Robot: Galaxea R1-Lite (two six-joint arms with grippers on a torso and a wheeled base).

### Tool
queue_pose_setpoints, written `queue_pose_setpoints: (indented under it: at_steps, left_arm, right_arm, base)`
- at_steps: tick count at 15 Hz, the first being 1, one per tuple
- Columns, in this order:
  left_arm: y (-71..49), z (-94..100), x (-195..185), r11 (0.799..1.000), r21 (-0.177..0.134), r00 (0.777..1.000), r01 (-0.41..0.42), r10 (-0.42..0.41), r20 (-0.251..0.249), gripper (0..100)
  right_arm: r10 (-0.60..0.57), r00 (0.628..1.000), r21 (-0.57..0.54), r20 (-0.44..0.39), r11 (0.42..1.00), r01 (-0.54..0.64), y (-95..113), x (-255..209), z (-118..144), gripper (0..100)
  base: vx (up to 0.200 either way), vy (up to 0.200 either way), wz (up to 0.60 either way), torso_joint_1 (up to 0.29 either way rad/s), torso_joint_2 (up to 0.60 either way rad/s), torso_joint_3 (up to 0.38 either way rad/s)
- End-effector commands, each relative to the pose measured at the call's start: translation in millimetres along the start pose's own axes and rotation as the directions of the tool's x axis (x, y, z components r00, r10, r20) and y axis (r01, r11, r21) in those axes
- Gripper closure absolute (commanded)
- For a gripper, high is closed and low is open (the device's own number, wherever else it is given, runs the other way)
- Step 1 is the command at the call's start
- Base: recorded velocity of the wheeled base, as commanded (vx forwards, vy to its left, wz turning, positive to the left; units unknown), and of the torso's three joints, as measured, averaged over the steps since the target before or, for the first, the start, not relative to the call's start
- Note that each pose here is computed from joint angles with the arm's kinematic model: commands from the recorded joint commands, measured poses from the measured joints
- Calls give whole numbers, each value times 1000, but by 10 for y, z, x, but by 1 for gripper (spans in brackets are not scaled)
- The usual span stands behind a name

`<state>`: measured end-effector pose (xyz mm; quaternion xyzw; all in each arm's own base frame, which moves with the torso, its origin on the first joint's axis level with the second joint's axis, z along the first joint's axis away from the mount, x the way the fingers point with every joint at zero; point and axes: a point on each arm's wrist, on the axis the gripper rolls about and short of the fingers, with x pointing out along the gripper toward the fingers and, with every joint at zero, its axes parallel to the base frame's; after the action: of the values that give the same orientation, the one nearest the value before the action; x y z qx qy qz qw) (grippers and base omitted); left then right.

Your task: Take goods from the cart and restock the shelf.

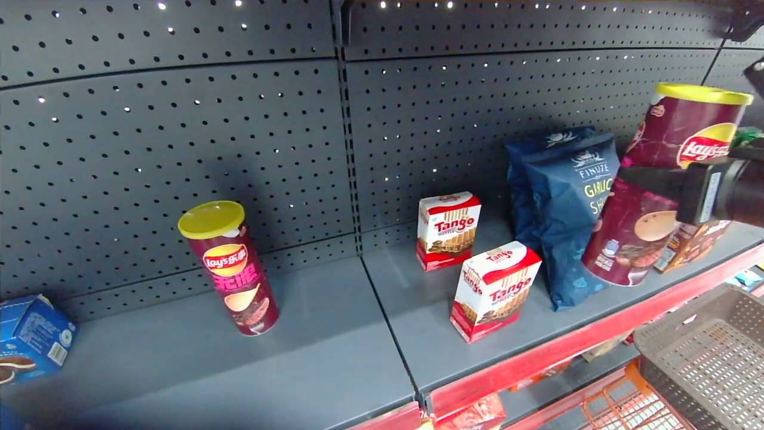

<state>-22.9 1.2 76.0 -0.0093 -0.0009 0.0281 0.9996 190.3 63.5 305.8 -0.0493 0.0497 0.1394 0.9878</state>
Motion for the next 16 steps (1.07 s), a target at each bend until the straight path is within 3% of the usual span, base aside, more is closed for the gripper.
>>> queue_pose_setpoints:
  at_steps: [1,4,7,16]
  left_arm:
    - [0,-5,1,1000,-1,1000,-1,1,-1,0]
    - [0,-1,0,1000,-1,1000,-1,1,0,0]
    - [0,-1,0,1000,-1,1000,-1,1,0,0]
    - [0,-1,0,1000,-1,1000,-1,1,0,0]
  right_arm:
    - [-48,996,-24,81,998,50,-94,-347,113,100]
    - [-26,991,-39,135,999,32,-81,-560,154,100]
    - [59,996,-53,65,997,-56,100,-602,-117,100]
    - [248,966,-71,78,968,-242,418,-725,-121,100]
  base:
    - [0,0,0,0,0,0]
    - [0,0,0,0,0,0]
    - [0,0,0,0,0,0]
    - [0,0,67,1,0,0]
